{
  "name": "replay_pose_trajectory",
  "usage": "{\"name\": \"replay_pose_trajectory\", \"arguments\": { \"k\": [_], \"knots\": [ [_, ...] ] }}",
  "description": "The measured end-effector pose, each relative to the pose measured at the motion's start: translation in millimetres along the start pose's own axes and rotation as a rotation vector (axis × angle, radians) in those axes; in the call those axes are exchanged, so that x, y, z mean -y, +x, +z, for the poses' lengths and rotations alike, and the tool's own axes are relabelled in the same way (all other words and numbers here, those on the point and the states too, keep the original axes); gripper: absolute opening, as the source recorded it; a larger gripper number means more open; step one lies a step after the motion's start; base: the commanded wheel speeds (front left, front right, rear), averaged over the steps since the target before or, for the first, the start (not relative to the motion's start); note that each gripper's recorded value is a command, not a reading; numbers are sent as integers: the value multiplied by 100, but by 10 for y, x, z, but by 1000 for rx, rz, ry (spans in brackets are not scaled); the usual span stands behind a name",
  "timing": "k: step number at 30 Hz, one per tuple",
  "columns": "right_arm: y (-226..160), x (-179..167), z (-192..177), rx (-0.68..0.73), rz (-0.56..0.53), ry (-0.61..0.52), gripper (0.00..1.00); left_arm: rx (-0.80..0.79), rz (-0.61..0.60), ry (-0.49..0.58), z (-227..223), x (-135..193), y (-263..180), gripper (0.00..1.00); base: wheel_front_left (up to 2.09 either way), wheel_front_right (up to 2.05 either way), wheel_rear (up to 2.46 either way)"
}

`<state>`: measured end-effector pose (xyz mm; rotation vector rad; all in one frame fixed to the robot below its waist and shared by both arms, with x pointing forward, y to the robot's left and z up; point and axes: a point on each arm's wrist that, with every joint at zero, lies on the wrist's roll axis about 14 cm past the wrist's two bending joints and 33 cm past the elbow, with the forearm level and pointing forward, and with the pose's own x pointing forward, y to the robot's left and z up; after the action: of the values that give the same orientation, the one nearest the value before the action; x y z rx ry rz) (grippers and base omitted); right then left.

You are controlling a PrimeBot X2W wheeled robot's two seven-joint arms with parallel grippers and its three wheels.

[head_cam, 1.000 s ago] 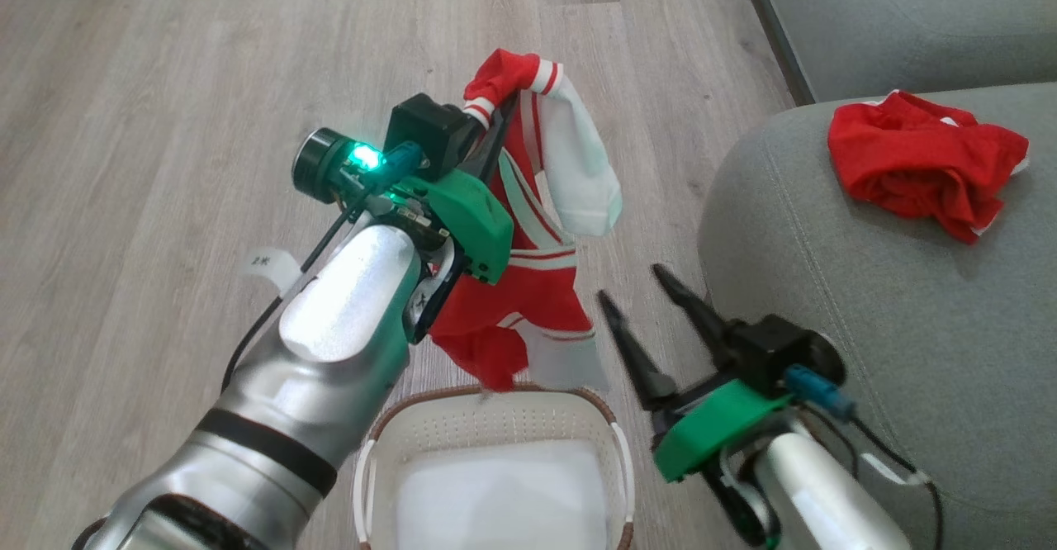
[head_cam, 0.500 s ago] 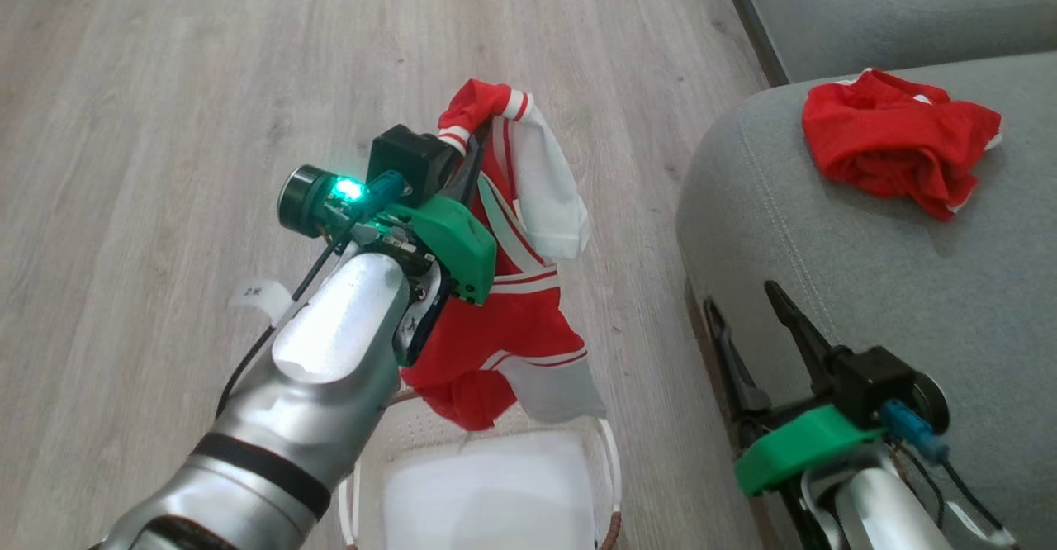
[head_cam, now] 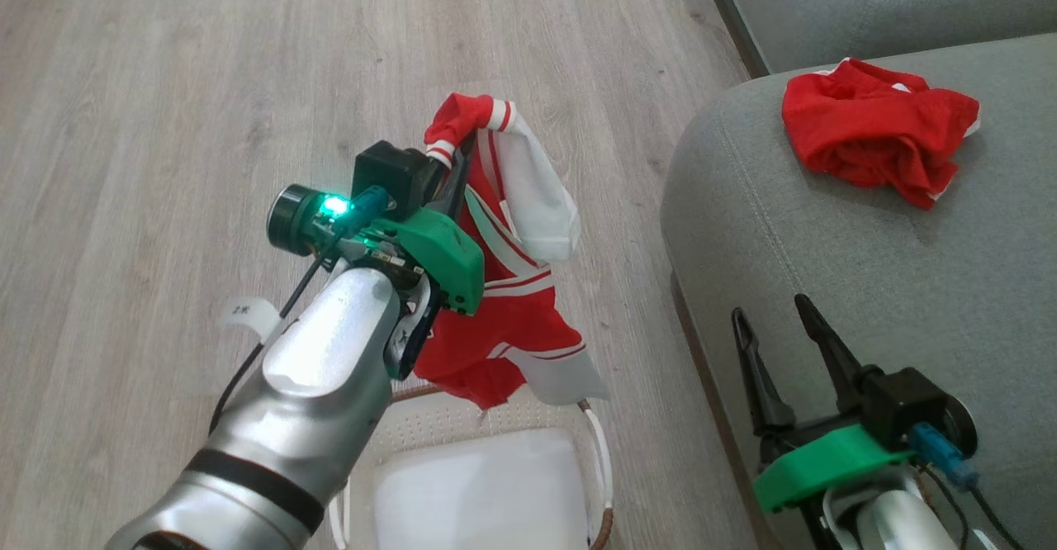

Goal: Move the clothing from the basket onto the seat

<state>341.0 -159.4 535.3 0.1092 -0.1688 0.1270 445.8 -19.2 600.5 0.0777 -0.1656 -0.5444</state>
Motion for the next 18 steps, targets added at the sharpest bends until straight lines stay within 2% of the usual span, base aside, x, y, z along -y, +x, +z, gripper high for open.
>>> {"name": "replay_pose_trajectory", "arguments": {
  "k": [6, 11, 18],
  "knots": [
    [21, -225, -58, -17, 67, 10, 100, 3, 4, 3, 11, -19, -17, 0, 0, 0, 0],
    [47, -587, -256, -82, 176, 42, 100, 6, 16, 13, 35, -72, -51, 0, 0, 0, 0],
    [254, -1133, -395, -138, 370, 14, 100, 21, 18, 30, 118, -104, -91, 0, 0, 0, 0]
  ]
}}
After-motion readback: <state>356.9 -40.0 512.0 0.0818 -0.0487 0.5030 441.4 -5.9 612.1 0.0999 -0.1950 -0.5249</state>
